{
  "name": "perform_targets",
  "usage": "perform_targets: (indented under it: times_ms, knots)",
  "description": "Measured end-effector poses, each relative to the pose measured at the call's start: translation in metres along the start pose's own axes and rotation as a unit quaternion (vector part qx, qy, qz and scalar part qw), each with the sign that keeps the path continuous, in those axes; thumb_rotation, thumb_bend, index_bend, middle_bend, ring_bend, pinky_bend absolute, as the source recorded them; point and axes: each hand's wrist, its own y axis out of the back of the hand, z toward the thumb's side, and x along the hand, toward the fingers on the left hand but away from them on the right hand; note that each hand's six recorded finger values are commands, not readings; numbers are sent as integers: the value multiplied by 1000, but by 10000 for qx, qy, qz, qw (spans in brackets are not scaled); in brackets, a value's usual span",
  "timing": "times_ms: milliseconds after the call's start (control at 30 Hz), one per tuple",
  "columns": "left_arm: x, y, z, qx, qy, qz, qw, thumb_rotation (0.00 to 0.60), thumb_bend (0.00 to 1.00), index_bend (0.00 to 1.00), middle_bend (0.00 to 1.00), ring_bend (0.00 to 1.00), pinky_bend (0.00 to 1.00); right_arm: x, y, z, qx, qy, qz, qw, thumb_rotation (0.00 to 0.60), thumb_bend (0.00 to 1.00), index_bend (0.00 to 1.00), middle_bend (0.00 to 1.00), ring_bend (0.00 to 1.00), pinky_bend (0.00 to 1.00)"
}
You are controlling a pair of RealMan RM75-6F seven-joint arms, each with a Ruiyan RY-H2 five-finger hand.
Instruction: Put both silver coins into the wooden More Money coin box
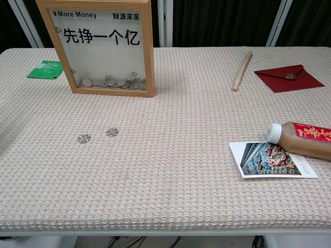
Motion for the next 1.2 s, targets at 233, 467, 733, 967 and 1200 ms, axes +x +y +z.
perform_targets:
  times_ms: [233, 467, 733, 967, 1200]
  knots:
    - [0, 2, 2, -33, -64, 8, 10000, 600, 40, 118, 51, 0, 0, 0, 4, -2, -4, -23, -61, 10000, 600, 176, 0, 0, 0, 0]
    - [0, 3, 7, -2, -148, 18, 9999, 600, 40, 109, 51, 0, 0, 1, 7, -2, -42, -36, -103, 9999, 600, 176, 0, 0, 0, 0]
    - [0, -6, 25, -340, -500, -230, 9979, 600, 44, 106, 88, 0, 0, -1, 12, -3, -50, -58, -147, 9999, 600, 176, 0, 0, 0, 0]
    - [3, -22, 47, -500, -873, -467, 9938, 600, 47, 106, 88, 0, 0, -2, 15, -3, -53, -58, -135, 9999, 600, 176, 0, 0, 0, 0]
    - [10, -49, 80, -812, -1208, -715, 9868, 600, 48, 117, 88, 0, 0, -3, 19, -1, -48, -49, -160, 9998, 600, 176, 0, 0, 0, 0]
